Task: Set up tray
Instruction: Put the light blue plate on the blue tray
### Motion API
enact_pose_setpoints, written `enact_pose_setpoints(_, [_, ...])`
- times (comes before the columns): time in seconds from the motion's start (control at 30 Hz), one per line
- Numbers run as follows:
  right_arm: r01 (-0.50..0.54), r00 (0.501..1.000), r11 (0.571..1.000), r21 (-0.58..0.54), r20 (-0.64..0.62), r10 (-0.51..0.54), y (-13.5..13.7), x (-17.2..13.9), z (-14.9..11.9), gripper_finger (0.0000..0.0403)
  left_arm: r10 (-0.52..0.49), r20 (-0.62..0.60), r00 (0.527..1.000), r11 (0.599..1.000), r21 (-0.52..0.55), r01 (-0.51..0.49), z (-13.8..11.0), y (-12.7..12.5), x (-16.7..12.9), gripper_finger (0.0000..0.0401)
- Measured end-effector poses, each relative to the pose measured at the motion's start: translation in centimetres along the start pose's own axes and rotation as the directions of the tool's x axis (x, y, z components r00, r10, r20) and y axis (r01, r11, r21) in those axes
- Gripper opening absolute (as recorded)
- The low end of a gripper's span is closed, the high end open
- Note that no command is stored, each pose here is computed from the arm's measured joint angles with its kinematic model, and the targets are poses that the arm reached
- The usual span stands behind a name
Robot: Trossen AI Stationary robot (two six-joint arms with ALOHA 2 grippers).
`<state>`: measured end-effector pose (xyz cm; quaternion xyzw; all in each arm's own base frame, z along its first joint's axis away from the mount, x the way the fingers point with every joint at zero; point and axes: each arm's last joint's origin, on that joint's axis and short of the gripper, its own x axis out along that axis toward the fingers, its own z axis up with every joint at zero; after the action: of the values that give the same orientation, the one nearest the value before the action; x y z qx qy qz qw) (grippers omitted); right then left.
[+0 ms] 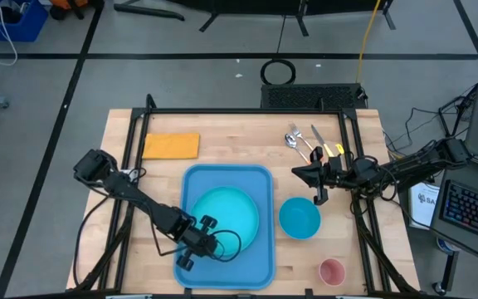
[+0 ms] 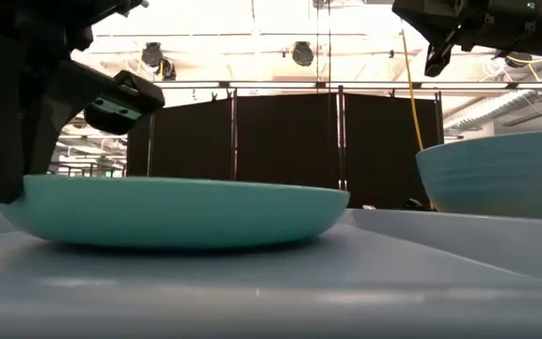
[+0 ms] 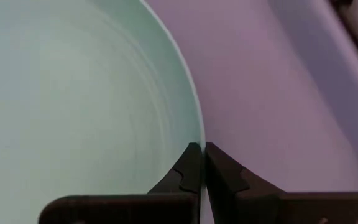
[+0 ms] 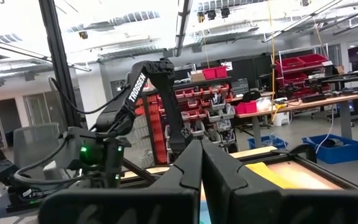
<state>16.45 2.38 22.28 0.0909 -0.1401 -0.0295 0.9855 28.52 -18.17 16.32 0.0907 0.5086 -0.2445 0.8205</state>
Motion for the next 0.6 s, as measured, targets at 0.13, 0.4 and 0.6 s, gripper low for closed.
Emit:
enact_pose_setpoints(0.13, [0.000, 1.000, 1.000, 0.000, 0.000, 0.000, 0.00, 0.00, 0.00, 0.0000, -0.013, 0.022, 1.000, 1.000, 0.019, 0.013, 0.62, -0.23, -0.29, 0.0005])
enact_pose_setpoints(0.4, [0.000, 1.000, 1.000, 0.000, 0.000, 0.000, 0.00, 0.00, 0.00, 0.0000, -0.011, 0.009, 1.000, 1.000, -0.002, 0.011, 0.51, -0.07, -0.29, 0.0008])
enact_pose_setpoints(0.6, [0.000, 1.000, 1.000, 0.000, 0.000, 0.000, 0.00, 0.00, 0.00, 0.0000, -0.008, 0.030, 1.000, 1.000, 0.020, 0.008, 0.71, -0.03, -0.30, 0.0019])
